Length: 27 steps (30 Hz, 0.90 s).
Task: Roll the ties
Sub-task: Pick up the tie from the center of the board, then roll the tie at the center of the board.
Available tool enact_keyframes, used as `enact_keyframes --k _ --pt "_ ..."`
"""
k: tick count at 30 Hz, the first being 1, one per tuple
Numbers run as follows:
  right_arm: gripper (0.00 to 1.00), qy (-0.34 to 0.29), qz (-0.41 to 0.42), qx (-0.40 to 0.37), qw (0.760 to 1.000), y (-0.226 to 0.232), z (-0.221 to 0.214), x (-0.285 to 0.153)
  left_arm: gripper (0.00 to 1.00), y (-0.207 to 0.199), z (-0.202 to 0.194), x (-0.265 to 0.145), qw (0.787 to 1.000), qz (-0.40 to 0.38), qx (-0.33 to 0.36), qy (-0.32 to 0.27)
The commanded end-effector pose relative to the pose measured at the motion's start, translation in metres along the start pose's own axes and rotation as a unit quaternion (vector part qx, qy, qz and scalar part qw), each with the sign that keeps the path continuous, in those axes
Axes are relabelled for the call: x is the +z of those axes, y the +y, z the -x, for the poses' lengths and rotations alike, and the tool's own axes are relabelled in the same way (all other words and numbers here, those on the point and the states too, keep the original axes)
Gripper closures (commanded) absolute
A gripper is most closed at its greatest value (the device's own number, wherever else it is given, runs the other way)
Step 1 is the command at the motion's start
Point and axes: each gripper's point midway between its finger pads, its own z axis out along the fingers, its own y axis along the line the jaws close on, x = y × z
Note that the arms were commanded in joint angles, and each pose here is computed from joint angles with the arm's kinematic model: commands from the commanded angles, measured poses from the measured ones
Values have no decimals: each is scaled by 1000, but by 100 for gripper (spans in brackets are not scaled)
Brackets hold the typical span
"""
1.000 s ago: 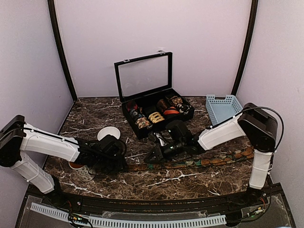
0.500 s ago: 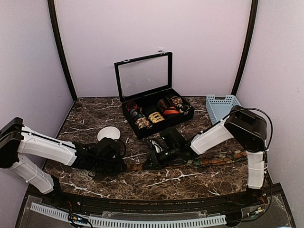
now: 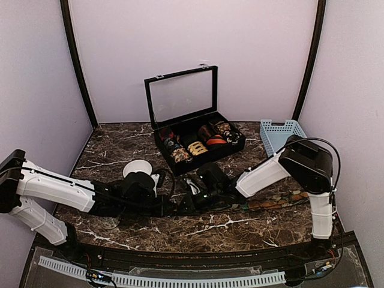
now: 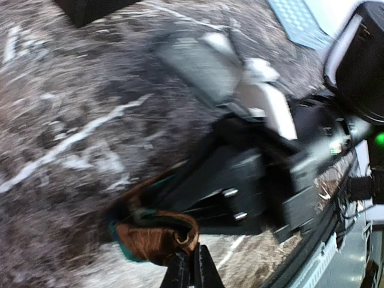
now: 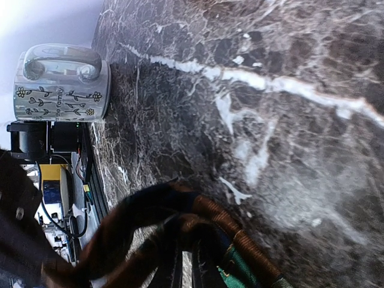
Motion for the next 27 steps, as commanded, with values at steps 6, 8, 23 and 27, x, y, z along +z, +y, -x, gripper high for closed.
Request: enact_keyframes --k 6,8,23,27 --pt "87 -11 16 0 1000 11 -4 -7 100 -21 12 -1 999 -28 34 -24" --pt "84 -27 28 -3 999 16 -1 -21 100 -14 11 -3 999 -13 31 -25" --pt "50 -69 98 33 992 17 -2 -78 100 -38 16 22 997 -36 63 -15" --pt "50 -82 106 55 989 9 -5 -87 100 -46 17 35 997 -49 66 -12"
